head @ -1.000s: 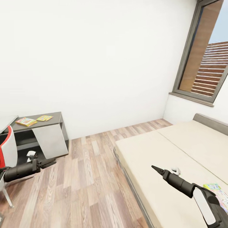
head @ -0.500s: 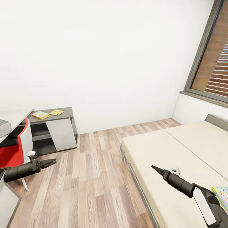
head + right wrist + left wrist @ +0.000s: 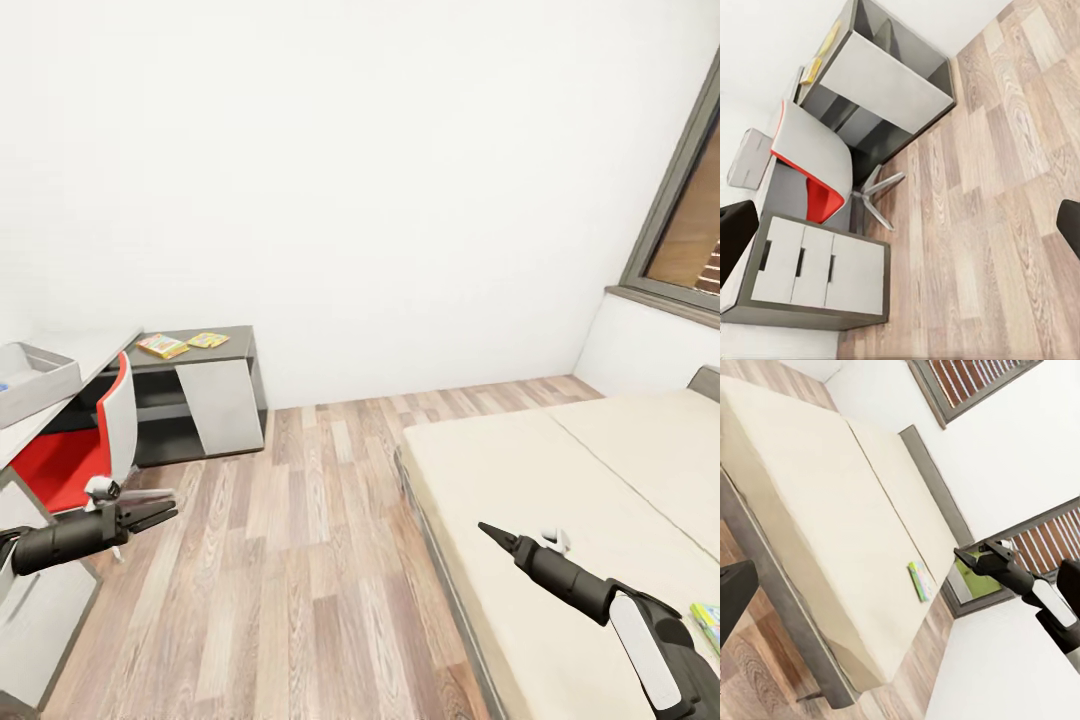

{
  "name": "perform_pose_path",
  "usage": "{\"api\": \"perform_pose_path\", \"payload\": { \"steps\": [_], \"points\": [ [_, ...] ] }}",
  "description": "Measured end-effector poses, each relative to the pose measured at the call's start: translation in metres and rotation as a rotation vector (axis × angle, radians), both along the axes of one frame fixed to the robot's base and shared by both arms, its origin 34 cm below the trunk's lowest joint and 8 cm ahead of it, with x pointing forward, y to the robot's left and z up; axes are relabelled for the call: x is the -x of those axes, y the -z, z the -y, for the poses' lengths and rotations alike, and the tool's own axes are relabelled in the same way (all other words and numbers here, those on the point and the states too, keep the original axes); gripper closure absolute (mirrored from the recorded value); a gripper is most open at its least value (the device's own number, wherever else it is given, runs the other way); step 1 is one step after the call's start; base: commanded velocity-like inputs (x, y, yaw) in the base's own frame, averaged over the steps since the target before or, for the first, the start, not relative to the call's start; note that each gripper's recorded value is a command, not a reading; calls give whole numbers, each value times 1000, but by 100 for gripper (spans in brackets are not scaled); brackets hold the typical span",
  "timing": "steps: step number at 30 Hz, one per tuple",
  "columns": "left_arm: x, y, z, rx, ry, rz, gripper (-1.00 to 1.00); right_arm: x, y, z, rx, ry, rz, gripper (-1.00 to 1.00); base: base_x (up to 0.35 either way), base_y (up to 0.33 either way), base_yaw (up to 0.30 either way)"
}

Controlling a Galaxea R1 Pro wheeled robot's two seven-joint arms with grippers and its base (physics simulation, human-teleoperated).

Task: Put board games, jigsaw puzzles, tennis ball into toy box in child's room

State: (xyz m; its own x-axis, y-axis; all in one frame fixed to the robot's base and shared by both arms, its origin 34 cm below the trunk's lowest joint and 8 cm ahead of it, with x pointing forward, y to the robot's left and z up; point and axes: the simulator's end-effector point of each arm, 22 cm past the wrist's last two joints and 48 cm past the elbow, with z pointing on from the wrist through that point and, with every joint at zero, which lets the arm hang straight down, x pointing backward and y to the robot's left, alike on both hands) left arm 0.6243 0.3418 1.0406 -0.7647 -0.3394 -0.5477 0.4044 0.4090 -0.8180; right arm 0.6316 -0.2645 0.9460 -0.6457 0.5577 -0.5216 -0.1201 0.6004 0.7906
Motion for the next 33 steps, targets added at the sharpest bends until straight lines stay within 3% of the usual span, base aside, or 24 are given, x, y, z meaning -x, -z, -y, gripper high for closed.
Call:
{"api": "perform_pose_path", "payload": {
  "steps": [33],
  "points": [
    [-2, 23, 0, 0, 1, -46, -100, 2, 23, 0, -1, 0, -45, -100, -13, -3, 179]
  ]
}}
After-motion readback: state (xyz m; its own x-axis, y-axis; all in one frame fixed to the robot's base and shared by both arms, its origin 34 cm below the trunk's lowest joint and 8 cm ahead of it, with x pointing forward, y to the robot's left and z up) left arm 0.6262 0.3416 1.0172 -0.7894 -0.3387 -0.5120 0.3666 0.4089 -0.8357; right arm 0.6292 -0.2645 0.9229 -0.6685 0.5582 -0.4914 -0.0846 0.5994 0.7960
